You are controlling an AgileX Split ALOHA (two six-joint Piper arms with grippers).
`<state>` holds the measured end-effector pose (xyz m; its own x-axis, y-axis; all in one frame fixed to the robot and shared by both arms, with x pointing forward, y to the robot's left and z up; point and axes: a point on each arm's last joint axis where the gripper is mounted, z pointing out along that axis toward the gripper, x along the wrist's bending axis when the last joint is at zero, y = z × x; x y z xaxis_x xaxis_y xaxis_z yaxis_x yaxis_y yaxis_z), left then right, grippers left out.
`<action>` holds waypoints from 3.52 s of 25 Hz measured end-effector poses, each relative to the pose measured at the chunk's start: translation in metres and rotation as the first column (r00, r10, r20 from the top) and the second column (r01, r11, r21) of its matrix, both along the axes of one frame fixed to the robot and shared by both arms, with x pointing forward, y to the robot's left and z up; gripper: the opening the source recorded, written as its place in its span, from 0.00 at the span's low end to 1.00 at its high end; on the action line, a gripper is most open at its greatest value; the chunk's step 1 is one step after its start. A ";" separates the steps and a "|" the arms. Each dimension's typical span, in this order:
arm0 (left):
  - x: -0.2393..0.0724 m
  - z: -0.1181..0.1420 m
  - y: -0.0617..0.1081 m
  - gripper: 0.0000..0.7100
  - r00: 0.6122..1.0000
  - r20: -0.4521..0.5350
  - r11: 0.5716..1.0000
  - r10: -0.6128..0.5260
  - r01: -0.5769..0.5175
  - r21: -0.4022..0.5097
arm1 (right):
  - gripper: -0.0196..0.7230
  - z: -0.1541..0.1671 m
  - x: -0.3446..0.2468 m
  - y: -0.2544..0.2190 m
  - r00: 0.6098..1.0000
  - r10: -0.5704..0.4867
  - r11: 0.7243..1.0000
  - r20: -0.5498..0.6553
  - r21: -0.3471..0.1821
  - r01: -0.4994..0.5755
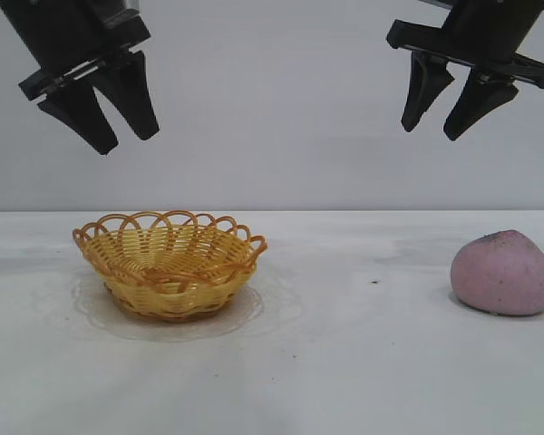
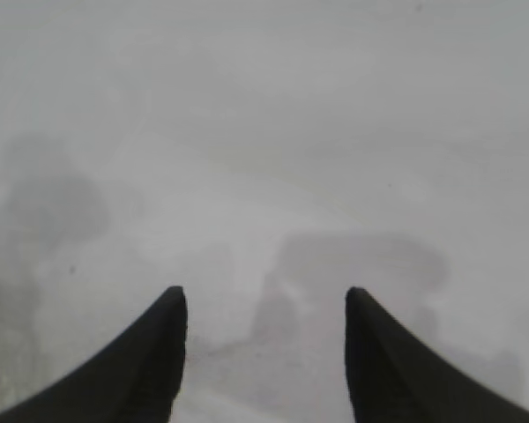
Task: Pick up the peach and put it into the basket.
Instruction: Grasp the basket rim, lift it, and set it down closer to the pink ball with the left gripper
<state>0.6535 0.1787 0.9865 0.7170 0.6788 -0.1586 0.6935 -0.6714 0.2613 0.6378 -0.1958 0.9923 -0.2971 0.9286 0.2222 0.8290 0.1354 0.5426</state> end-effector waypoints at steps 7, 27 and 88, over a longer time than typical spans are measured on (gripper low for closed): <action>0.009 -0.014 -0.030 0.58 0.992 -0.007 0.986 -0.125 0.125 0.111 | 0.55 0.000 -0.001 0.000 1.000 0.005 1.000 -0.007 -0.001 -0.005; 0.021 -0.072 -0.041 0.26 0.982 -0.104 0.969 -0.158 0.174 0.174 | 0.55 0.000 -0.001 0.000 1.000 0.005 1.000 -0.007 -0.001 -0.005; -0.053 -0.068 -0.056 0.63 0.671 -0.427 0.699 0.607 -0.706 -0.117 | 0.55 0.000 0.000 0.000 1.000 -0.001 1.000 -0.001 0.006 0.001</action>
